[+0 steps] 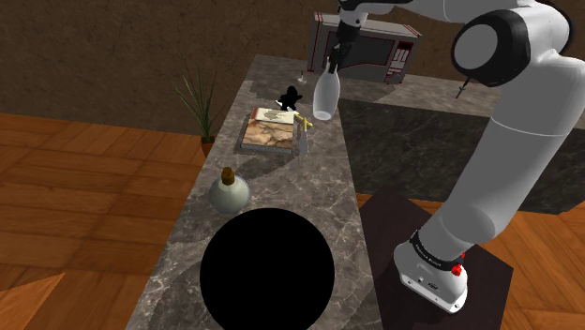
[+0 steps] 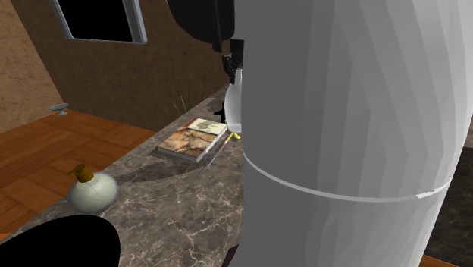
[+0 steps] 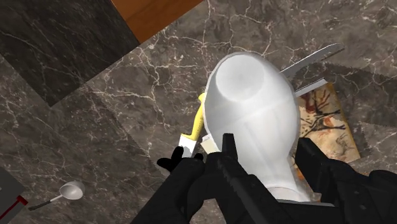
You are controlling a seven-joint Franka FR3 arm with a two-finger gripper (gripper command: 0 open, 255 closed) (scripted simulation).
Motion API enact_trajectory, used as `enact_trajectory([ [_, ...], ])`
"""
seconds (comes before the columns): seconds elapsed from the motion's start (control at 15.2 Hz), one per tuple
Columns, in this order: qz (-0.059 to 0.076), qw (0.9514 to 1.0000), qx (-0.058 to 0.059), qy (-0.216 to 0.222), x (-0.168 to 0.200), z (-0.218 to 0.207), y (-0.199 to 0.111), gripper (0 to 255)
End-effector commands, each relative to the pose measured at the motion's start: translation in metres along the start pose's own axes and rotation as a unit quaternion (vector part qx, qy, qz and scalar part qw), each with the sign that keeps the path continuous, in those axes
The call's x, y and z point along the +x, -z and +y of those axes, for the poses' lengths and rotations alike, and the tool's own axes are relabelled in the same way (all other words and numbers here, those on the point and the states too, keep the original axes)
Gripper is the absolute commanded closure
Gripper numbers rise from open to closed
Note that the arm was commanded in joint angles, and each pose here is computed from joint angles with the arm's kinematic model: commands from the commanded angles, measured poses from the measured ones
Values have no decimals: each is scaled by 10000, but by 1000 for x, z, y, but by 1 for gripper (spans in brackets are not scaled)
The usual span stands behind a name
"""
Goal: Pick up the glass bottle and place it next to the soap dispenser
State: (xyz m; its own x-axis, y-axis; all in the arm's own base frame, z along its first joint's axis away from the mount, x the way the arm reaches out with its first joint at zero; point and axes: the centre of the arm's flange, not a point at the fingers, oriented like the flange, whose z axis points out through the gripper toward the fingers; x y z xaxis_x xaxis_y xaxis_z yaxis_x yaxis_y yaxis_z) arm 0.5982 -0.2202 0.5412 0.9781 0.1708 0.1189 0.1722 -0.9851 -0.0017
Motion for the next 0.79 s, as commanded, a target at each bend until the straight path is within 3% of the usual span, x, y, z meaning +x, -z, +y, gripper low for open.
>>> enact_trajectory([
  [0.0,1,10000,-1,1,1,1,12,255],
  [0.73,1,10000,-1,1,7,0,69,255],
])
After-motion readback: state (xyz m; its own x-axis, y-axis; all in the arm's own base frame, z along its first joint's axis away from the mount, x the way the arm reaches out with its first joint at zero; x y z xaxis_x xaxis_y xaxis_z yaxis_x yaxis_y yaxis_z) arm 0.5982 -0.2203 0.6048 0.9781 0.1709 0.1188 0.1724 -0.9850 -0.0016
